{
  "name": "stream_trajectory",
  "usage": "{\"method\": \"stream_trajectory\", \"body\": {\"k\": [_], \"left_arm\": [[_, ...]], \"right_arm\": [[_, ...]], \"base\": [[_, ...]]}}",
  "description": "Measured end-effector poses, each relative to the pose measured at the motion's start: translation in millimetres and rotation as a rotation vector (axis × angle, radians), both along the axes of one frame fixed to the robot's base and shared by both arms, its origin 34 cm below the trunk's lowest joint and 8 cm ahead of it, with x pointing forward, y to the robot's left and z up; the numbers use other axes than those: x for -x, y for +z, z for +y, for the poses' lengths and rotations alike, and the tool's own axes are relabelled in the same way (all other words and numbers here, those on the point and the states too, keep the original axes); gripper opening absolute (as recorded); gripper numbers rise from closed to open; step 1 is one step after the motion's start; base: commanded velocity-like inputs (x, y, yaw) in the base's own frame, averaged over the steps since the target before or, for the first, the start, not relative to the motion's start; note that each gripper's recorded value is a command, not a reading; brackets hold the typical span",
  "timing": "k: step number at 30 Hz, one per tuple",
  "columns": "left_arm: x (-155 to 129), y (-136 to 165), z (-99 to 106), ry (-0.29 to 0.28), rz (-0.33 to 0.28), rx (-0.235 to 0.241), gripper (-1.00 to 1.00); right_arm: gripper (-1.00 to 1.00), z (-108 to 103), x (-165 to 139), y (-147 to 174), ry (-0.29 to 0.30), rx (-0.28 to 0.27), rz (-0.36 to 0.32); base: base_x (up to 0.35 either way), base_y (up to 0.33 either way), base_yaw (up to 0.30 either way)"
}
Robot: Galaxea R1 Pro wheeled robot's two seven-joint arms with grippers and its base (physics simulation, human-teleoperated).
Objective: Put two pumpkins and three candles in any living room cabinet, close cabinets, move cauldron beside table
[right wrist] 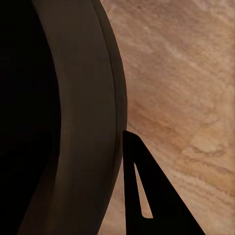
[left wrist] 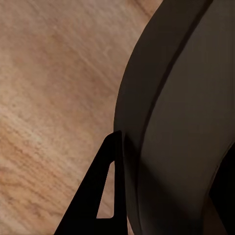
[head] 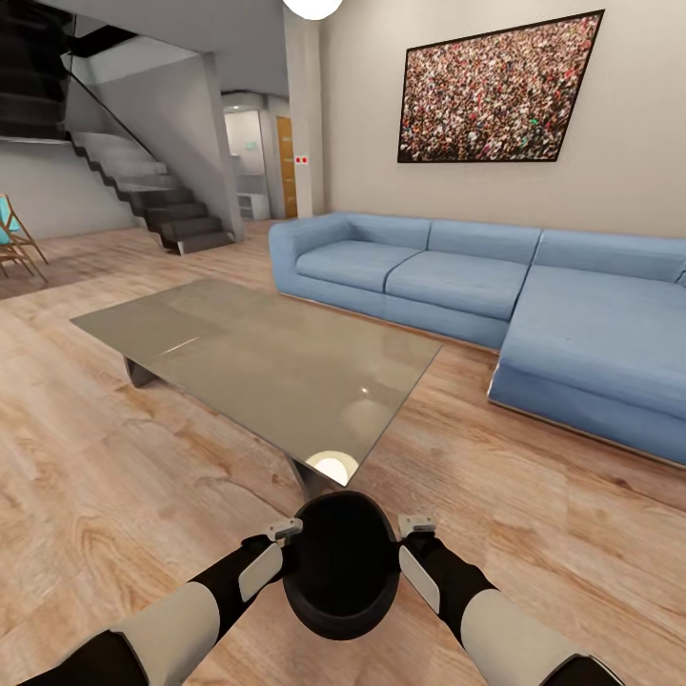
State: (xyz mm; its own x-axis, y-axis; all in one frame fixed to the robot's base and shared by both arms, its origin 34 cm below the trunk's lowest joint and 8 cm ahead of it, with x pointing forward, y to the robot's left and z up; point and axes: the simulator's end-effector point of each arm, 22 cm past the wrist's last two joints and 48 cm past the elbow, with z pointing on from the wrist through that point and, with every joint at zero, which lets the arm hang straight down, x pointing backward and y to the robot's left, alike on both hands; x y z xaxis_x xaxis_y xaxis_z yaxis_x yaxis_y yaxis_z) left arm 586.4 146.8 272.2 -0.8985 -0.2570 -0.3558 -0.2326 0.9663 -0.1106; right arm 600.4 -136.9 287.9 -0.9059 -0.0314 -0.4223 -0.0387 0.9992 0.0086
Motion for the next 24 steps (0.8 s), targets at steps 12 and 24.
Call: {"method": "stream_trajectory", "body": {"k": [12,24], "left_arm": [[0.0,0.1,0.0,-0.001,0.0,-0.002,-1.0],[-3.4,1.5,5.6,-0.007,-0.01,-0.018,1.0]], "right_arm": [[-1.0,-0.1,0.3,-0.2,-0.003,-0.001,0.0],[1.0,-3.8,-1.7,1.0,-0.002,0.011,-0.004]], "base": [[0.0,0.0,0.0],[0.0,0.0,0.0]]}}
